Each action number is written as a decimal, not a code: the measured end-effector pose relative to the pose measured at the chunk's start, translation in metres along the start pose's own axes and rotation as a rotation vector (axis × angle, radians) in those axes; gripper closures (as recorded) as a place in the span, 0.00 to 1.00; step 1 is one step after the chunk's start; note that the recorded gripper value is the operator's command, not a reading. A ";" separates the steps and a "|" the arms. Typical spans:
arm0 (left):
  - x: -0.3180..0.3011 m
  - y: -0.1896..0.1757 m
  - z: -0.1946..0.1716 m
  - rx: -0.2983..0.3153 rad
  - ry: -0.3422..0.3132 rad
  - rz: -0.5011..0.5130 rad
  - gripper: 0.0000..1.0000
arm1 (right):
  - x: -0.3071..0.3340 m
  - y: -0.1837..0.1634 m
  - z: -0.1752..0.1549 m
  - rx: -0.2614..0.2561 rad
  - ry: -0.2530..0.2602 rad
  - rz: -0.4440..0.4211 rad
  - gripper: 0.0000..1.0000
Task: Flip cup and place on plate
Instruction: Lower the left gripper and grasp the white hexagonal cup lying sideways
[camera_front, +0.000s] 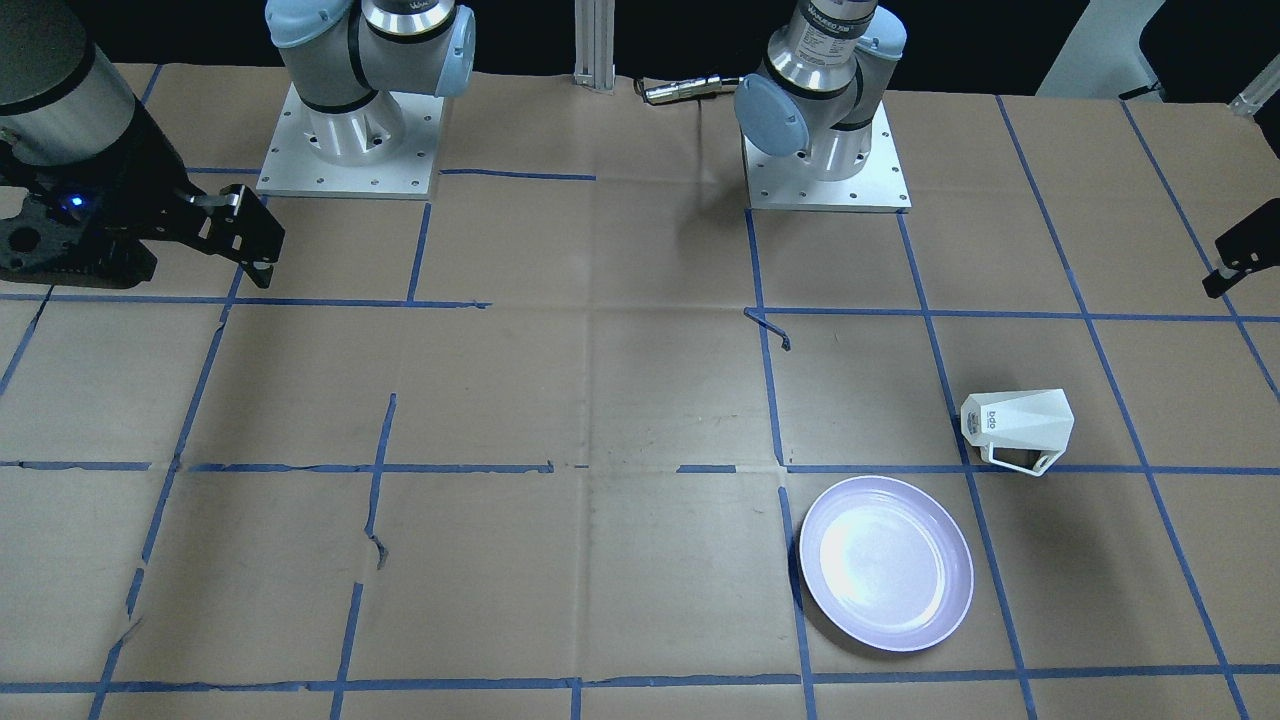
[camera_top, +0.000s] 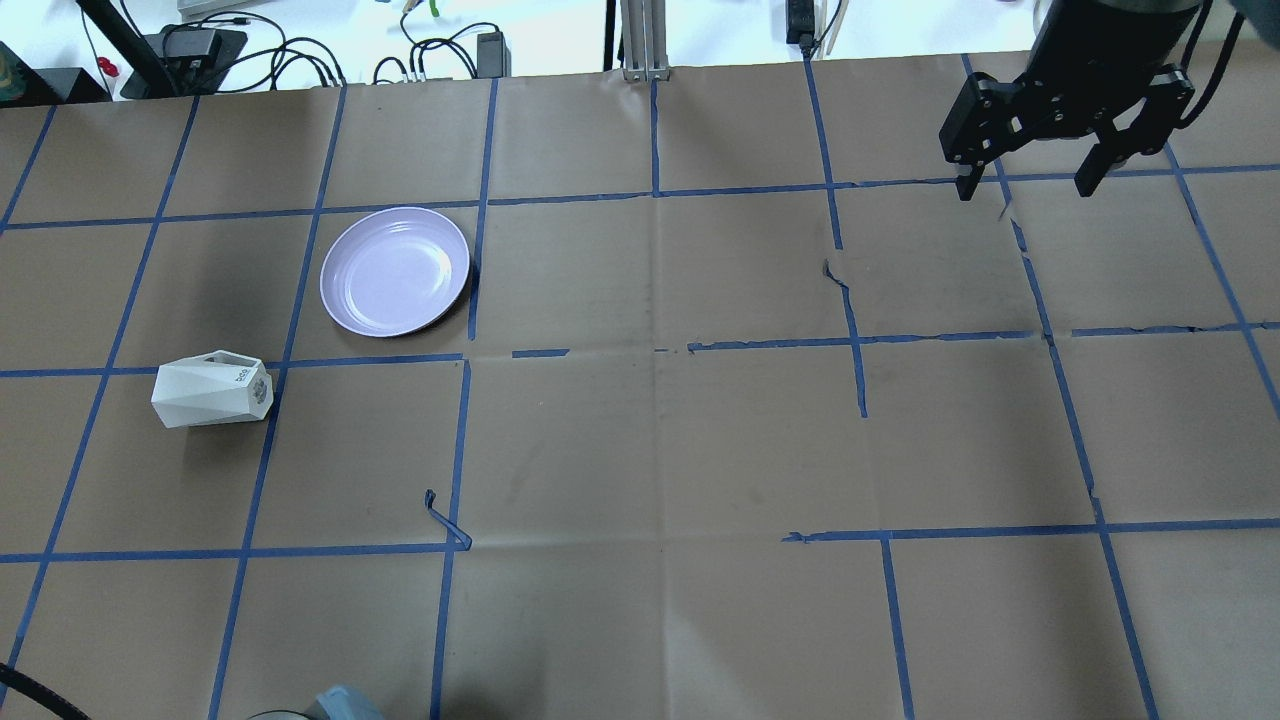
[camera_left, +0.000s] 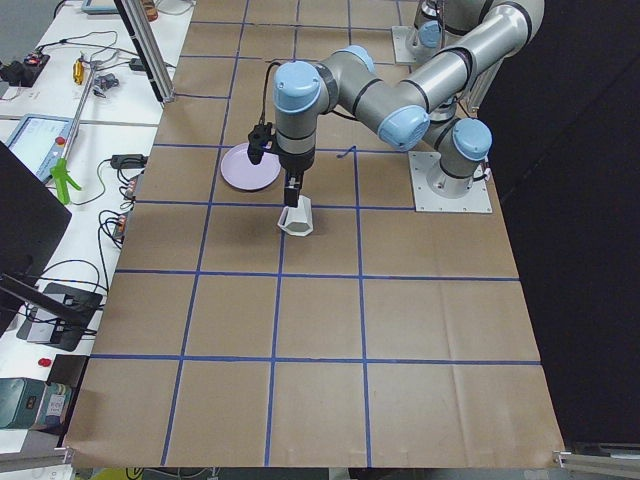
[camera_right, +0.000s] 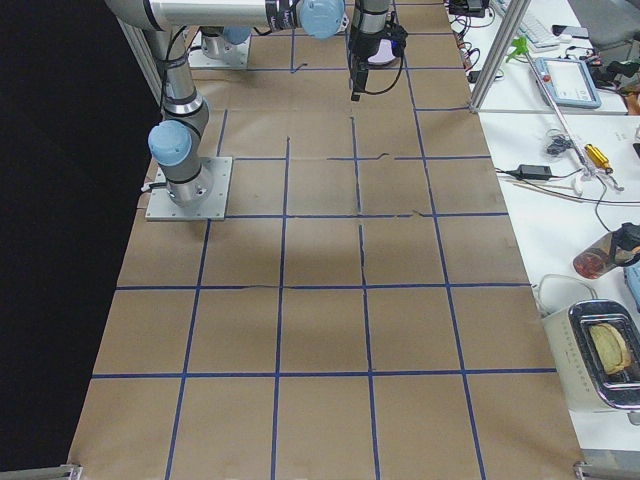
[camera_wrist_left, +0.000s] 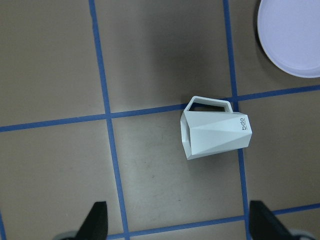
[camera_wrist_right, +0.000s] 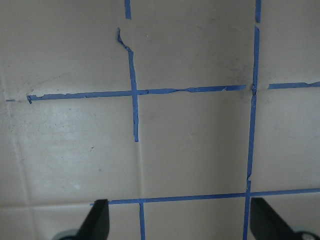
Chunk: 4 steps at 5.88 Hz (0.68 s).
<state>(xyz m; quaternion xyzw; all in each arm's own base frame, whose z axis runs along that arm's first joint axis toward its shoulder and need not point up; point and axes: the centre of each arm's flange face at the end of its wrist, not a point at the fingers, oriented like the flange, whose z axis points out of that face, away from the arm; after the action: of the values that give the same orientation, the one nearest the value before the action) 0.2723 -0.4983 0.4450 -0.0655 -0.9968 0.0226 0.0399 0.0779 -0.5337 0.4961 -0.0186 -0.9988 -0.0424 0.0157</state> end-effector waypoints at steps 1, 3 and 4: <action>-0.028 0.000 0.034 0.026 0.123 -0.012 0.01 | 0.000 0.000 0.000 0.000 0.000 0.000 0.00; -0.085 0.011 0.123 0.122 0.466 -0.069 0.01 | 0.000 0.000 0.000 0.000 0.000 0.000 0.00; -0.103 0.016 0.174 0.157 0.614 -0.061 0.01 | 0.000 0.000 0.000 0.000 0.000 0.000 0.00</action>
<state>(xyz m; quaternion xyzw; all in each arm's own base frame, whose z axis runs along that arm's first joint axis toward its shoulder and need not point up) 0.3621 -0.5030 0.2632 -0.0362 -0.9349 0.0775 0.3444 0.0779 -0.5337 0.4962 -0.0186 -0.9988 -0.0424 0.0157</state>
